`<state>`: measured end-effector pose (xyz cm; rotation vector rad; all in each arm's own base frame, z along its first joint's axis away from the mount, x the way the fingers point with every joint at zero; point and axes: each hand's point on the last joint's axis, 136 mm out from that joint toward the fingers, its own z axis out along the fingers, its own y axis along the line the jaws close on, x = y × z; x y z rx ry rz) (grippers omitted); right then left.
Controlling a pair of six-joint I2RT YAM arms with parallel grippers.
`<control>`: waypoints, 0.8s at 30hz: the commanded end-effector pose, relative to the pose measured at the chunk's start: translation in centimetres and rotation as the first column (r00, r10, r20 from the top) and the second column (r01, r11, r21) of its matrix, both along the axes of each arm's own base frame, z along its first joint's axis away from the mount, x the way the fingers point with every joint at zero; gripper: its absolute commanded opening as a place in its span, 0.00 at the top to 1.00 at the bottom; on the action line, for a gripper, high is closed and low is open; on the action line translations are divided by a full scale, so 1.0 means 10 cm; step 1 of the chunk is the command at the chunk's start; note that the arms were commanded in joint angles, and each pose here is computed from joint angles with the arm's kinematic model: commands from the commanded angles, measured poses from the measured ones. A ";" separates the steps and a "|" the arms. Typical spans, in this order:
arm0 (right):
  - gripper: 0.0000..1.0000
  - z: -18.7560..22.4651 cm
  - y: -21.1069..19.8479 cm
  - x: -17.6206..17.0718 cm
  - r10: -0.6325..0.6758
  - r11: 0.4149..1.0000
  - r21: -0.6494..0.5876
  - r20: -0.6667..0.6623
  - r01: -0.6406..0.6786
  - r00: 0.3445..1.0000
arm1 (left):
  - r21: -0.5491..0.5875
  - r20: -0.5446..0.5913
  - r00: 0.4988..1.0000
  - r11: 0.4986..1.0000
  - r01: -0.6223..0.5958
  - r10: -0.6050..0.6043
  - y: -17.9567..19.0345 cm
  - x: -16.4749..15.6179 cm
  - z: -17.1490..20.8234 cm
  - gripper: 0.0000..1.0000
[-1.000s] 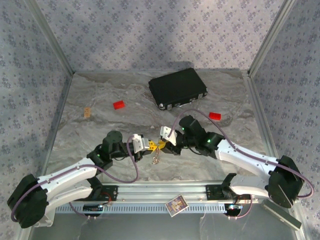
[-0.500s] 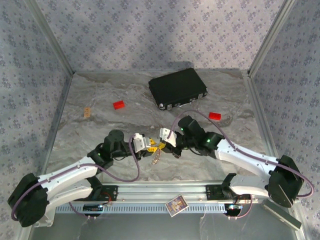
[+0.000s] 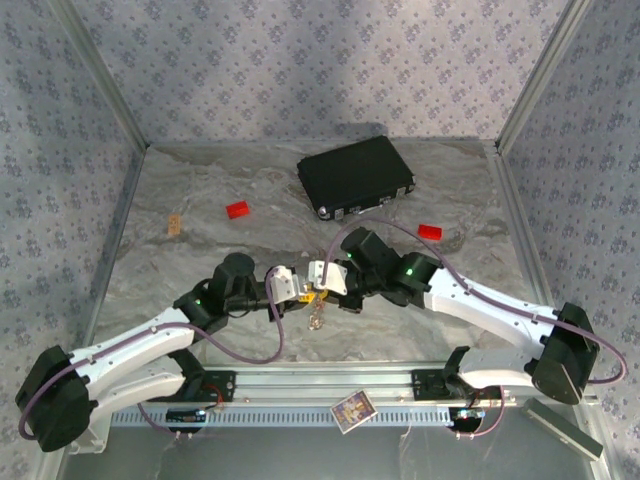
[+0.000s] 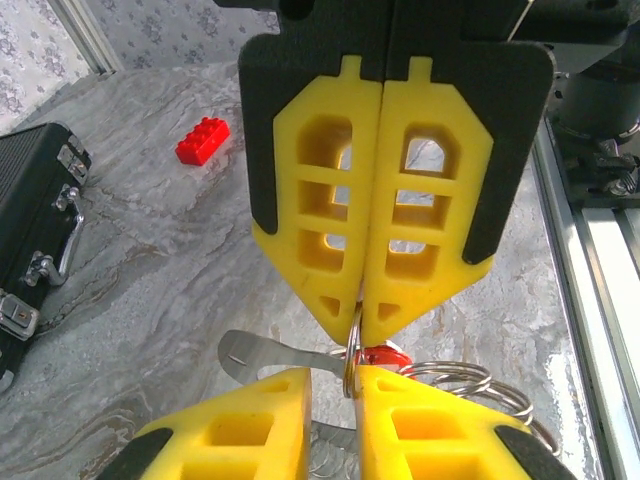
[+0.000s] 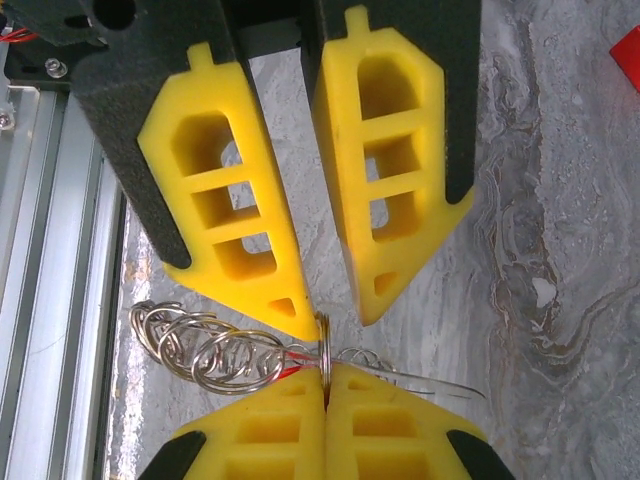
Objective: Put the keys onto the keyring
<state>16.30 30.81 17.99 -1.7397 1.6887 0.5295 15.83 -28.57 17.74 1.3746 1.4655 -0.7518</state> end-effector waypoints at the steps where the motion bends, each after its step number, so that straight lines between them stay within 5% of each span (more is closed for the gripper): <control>1: 1.00 0.12 0.08 -0.02 0.037 0.999 0.013 0.040 -0.038 0.999 | -0.015 0.025 0.999 0.999 0.038 -0.038 -0.05 -0.04 0.10 0.82; 13: 1.00 0.23 0.20 -0.05 0.035 0.990 0.137 0.028 -0.038 0.999 | -0.064 0.019 0.999 0.997 0.046 -0.045 -0.07 -0.07 0.13 0.91; 16: 0.92 0.23 0.15 -0.04 0.016 0.984 0.178 0.011 -0.017 1.000 | -0.081 0.019 0.999 0.996 0.039 -0.038 -0.06 -0.07 0.14 1.00; 21: 0.71 0.28 0.00 -0.02 0.001 0.939 0.344 -0.064 0.021 0.998 | -0.158 0.023 1.000 0.987 0.015 -0.012 -0.06 -0.05 0.17 1.00; 24: 0.67 0.32 -0.05 -0.03 -0.004 0.906 0.421 -0.082 0.038 0.997 | -0.201 0.010 1.000 0.980 0.005 -0.003 -0.07 -0.05 0.18 1.00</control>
